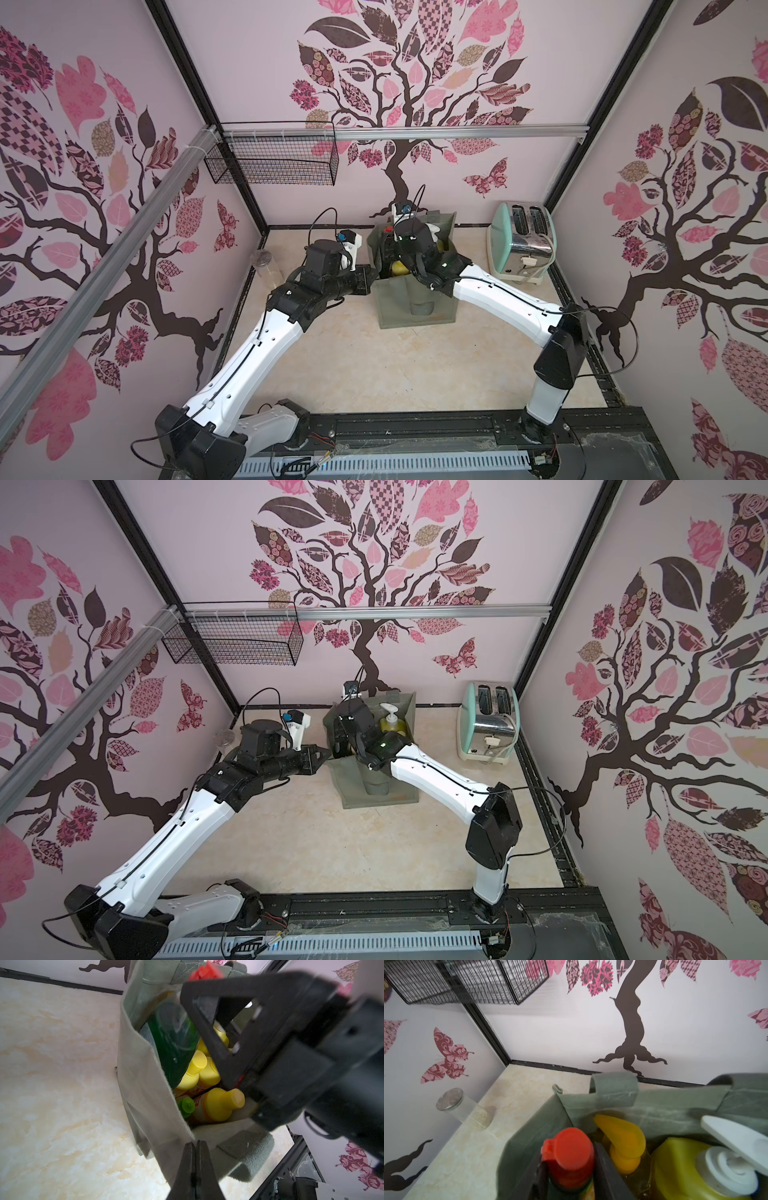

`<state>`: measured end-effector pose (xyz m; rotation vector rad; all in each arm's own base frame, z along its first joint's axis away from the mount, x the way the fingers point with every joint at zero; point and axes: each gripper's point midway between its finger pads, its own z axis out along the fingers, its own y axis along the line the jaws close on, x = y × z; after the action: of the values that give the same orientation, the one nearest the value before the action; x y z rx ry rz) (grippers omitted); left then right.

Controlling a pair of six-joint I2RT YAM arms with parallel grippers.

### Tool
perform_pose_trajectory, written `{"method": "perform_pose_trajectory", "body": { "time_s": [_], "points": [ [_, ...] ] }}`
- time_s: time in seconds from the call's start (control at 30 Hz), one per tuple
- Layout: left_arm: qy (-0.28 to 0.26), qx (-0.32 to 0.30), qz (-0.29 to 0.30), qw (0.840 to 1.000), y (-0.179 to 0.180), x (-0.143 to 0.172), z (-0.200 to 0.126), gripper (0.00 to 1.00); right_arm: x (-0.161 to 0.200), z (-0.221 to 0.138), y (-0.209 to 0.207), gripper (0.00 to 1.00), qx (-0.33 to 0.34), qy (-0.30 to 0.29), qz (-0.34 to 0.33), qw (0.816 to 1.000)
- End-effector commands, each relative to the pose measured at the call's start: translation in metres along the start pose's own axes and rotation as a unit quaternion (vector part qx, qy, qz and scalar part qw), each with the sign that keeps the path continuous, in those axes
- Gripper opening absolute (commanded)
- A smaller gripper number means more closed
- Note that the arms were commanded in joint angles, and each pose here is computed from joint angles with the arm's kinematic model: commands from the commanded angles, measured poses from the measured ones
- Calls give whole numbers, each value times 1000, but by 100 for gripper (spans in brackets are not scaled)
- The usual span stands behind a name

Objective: Pack dish soap into the shopping bag
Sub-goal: Place the bottle of dish soap in the shopping bag.

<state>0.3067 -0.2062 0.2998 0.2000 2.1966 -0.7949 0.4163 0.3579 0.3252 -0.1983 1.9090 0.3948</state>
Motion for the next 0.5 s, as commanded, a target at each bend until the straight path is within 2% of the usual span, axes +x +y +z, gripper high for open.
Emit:
{"method": "perform_pose_trajectory", "body": {
  "time_s": [0.0, 0.47],
  "points": [
    [-93, 59, 42, 993, -40, -50, -36, 0, -29, -13, -5, 0, 18, -43, -17, 999],
    [-105, 69, 43, 991, -47, -60, -39, 0, 22, 20, 0, 0, 20, 19, -66, 997]
  ]
}}
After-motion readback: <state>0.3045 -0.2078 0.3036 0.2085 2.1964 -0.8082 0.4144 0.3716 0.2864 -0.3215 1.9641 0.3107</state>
